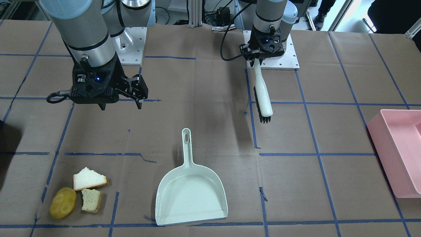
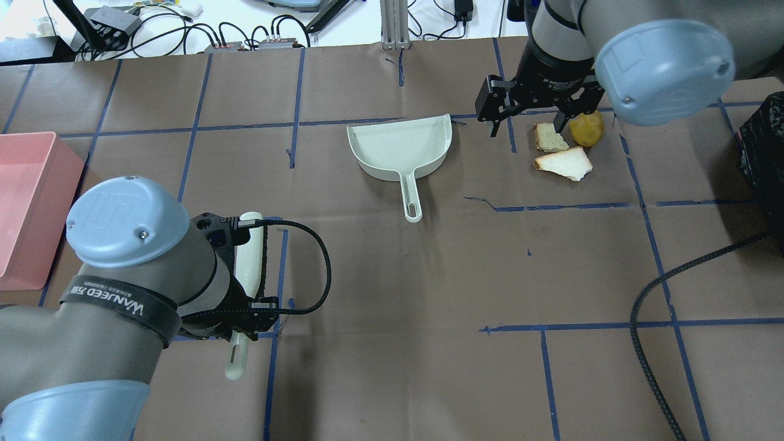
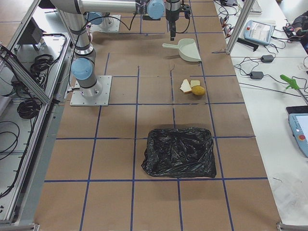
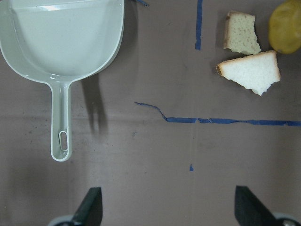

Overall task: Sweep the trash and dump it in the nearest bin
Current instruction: 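Move the right gripper to the dustpan handle and grasp it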

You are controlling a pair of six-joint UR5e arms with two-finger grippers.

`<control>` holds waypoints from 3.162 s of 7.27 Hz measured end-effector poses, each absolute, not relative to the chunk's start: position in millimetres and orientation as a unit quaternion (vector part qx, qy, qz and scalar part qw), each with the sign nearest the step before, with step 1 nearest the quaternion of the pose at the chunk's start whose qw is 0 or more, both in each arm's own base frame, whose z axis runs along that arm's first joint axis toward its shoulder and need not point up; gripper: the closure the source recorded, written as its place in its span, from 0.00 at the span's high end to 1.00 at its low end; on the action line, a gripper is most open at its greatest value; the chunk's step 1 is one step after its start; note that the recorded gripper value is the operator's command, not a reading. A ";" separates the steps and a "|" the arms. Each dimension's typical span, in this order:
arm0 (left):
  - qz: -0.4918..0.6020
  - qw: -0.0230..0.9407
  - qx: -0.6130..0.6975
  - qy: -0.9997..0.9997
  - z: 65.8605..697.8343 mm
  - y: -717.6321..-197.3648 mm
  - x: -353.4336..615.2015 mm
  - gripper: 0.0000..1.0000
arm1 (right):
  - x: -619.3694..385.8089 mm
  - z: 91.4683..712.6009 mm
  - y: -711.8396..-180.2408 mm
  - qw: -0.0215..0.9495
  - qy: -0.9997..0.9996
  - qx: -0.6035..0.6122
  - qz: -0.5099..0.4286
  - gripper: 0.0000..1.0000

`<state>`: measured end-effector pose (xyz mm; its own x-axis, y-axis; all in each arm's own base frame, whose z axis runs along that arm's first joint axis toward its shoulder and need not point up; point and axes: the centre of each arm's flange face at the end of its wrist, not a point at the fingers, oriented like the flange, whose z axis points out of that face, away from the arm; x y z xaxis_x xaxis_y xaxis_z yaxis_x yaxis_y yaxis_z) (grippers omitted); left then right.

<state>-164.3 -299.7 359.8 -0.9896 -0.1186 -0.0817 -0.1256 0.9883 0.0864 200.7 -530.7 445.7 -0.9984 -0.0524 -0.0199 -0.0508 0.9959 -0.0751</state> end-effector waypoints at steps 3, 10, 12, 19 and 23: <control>0.043 0.037 -0.058 0.997 362.4 -297.9 -163.3 0.07 | 279.1 397.9 -551.7 0.011 0.998 -0.043 -0.039 1.00; 0.048 0.031 -0.045 0.997 361.9 -304.5 -141.3 0.07 | 348.1 257.7 -552.4 0.003 1.000 -0.027 -0.008 1.00; 0.050 0.031 -0.044 0.997 361.0 -304.5 -140.7 0.07 | 348.4 241.9 -557.1 0.005 1.000 -0.026 -0.014 1.00; 0.049 0.031 -0.044 0.997 361.4 -304.8 -140.7 0.08 | 354.8 233.9 -570.8 0.008 0.999 -0.028 -0.027 0.50; 0.049 0.031 -0.044 0.997 361.2 -304.8 -140.7 0.08 | 355.1 236.1 -572.2 0.006 0.999 -0.029 -0.026 0.02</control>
<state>-140.7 -304.8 361.2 -0.9943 -0.0846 -0.0655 -0.0906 0.9914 0.0948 355.1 -572.2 236.1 -0.9983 -0.0576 -0.0102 -0.0570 0.9970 -0.0520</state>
